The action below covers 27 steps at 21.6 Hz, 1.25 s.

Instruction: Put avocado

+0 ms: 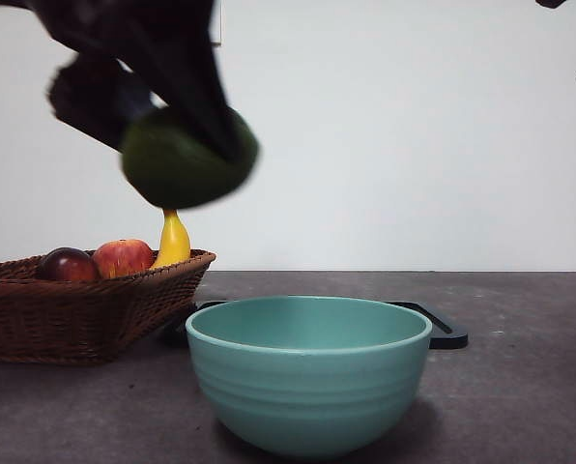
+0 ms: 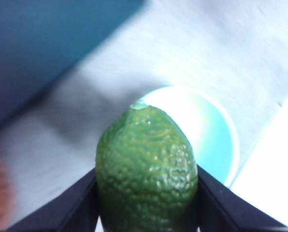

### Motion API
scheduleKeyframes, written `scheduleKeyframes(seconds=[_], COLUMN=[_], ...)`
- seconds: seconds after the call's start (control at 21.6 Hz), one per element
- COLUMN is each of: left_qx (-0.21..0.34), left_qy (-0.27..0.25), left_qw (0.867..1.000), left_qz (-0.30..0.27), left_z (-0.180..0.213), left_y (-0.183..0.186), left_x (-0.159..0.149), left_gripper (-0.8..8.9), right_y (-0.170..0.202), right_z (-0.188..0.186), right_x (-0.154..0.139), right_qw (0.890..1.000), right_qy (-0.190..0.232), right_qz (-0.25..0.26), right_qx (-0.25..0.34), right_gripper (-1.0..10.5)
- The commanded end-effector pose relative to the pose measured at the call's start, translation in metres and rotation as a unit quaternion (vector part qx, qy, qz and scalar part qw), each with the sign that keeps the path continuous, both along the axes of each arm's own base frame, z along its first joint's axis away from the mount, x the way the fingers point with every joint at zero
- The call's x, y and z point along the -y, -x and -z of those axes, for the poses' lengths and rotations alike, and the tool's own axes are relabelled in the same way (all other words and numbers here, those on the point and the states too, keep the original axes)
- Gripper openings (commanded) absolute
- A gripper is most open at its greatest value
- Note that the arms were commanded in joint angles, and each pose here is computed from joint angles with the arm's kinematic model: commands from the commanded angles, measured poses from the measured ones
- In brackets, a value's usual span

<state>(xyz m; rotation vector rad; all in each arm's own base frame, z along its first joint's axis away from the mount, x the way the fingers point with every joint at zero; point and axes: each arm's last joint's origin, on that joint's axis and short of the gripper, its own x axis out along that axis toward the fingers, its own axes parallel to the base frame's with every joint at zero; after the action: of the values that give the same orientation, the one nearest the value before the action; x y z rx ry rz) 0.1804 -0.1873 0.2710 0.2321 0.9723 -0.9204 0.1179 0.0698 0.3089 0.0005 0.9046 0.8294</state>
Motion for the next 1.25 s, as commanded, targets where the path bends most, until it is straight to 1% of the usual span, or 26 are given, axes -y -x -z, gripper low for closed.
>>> scheduleKeyframes(seconds=[0.05,0.14,0.32,0.51,0.65,0.74,0.83,0.88,1.11,1.25], left_qx=[0.001,-0.007,-0.013,-0.008,-0.013,-0.014,-0.013,-0.013,-0.014,-0.001], left_qy=[0.005,-0.007,-0.042,-0.070,-0.080,-0.086,-0.085,-0.086,-0.084,-0.067], left_qw=[1.000,0.999,0.997,0.995,0.994,0.994,0.994,0.994,0.994,0.995], left_qz=[0.022,0.042,0.061,0.067,0.070,0.068,0.070,0.070,0.070,0.068], left_z=[0.005,0.019,0.049,0.070,0.077,0.080,0.080,0.080,0.079,0.065], left_y=[-0.001,0.000,-0.001,0.000,0.000,0.000,0.001,0.001,0.002,0.001], left_x=[0.019,0.036,0.062,0.076,0.080,0.080,0.081,0.081,0.082,0.083], left_gripper=[2.03,2.03,2.03,2.03,2.11,2.23,3.11,3.40,3.43,3.43], right_y=[-0.001,-0.001,-0.001,-0.001,-0.001,-0.001,-0.001,-0.001,-0.001,-0.001], right_z=[-0.004,-0.004,-0.004,-0.004,-0.004,-0.004,-0.004,-0.004,-0.004,-0.004], right_x=[-0.001,-0.001,-0.001,-0.001,-0.001,-0.001,-0.001,-0.001,-0.001,-0.001], right_qw=[1.000,1.000,1.000,1.000,1.000,1.000,1.000,1.000,1.000,1.000], right_qy=[-0.003,-0.003,-0.003,-0.003,-0.003,-0.003,-0.003,-0.003,-0.003,-0.003], right_qz=[-0.002,-0.002,-0.002,-0.002,-0.002,-0.002,-0.002,-0.002,-0.002,-0.002], right_qx=[0.007,0.007,0.007,0.007,0.007,0.007,0.007,0.007,0.007,0.007], right_gripper=[3.6,3.6,3.6,3.6,3.6,3.6,3.6,3.6,3.6,3.6])
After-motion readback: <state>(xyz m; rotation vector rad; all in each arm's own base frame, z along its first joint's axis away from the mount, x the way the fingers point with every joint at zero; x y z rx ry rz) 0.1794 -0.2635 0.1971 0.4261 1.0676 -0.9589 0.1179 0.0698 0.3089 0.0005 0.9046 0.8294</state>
